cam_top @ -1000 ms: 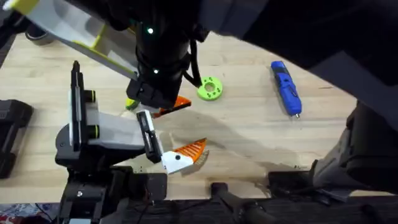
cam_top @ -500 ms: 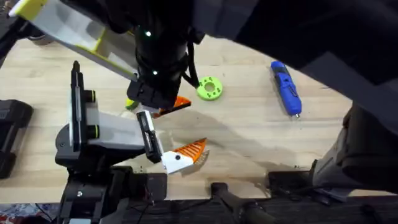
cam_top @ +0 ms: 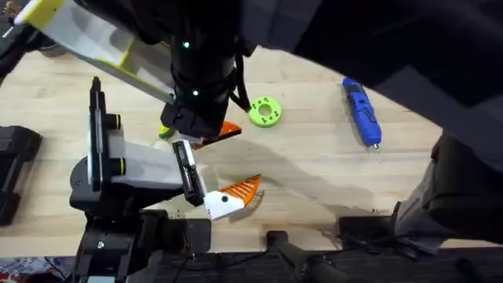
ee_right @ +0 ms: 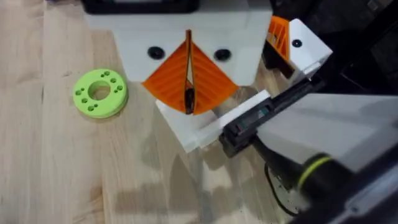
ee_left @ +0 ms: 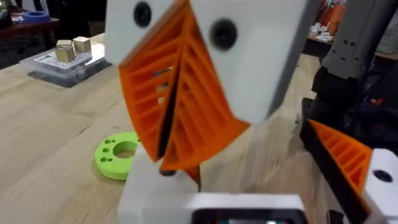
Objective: Pick up the gripper from the table and insert it into the empty holder that is missing its gripper. Then pick up a screw, insert it into the mounting hole, and use the screwdriver to tighten it. Finally, clean up the table by picking up the vegetable and placing it into the bucket.
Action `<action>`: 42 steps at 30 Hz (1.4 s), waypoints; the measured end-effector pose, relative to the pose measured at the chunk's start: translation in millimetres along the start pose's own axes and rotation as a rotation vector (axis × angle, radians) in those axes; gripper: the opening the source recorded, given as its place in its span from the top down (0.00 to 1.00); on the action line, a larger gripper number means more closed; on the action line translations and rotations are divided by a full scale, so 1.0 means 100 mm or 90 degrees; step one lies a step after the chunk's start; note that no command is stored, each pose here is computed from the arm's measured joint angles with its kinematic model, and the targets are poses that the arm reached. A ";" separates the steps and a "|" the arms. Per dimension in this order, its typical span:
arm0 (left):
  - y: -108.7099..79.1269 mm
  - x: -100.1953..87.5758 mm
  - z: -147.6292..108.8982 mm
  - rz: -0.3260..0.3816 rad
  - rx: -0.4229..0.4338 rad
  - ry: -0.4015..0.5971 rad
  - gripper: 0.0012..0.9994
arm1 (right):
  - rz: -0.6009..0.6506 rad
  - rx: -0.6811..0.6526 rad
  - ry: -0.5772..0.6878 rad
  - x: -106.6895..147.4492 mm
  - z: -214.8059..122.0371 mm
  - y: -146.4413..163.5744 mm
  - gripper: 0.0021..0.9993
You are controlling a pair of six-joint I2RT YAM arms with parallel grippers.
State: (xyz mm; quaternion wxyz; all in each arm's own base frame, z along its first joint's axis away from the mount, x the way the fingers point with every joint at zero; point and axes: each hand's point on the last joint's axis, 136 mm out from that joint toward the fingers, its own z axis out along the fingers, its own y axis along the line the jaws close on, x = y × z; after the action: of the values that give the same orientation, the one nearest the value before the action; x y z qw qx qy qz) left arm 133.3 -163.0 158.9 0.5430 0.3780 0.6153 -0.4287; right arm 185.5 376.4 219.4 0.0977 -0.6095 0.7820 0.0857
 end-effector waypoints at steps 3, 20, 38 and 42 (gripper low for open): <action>0.00 0.00 0.00 0.000 0.000 0.000 0.01 | 0.000 -0.002 0.005 0.00 0.04 0.00 0.99; 0.00 0.00 0.00 -0.002 0.000 0.000 0.01 | 0.001 -0.004 0.011 -0.02 0.10 -0.01 0.99; 0.00 0.00 0.00 -0.002 0.000 0.000 0.01 | -0.004 -0.005 0.011 -0.02 0.10 -0.01 0.84; 0.00 0.00 0.00 -0.004 0.000 0.000 0.01 | -0.003 0.006 0.019 0.02 0.10 -0.06 0.32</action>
State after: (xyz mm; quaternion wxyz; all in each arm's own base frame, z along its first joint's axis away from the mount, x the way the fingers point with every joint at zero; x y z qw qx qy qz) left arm 133.4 -162.9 158.9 0.5416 0.3758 0.6166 -0.4304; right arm 191.7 375.6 209.0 0.0892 -0.6124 0.7821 0.0728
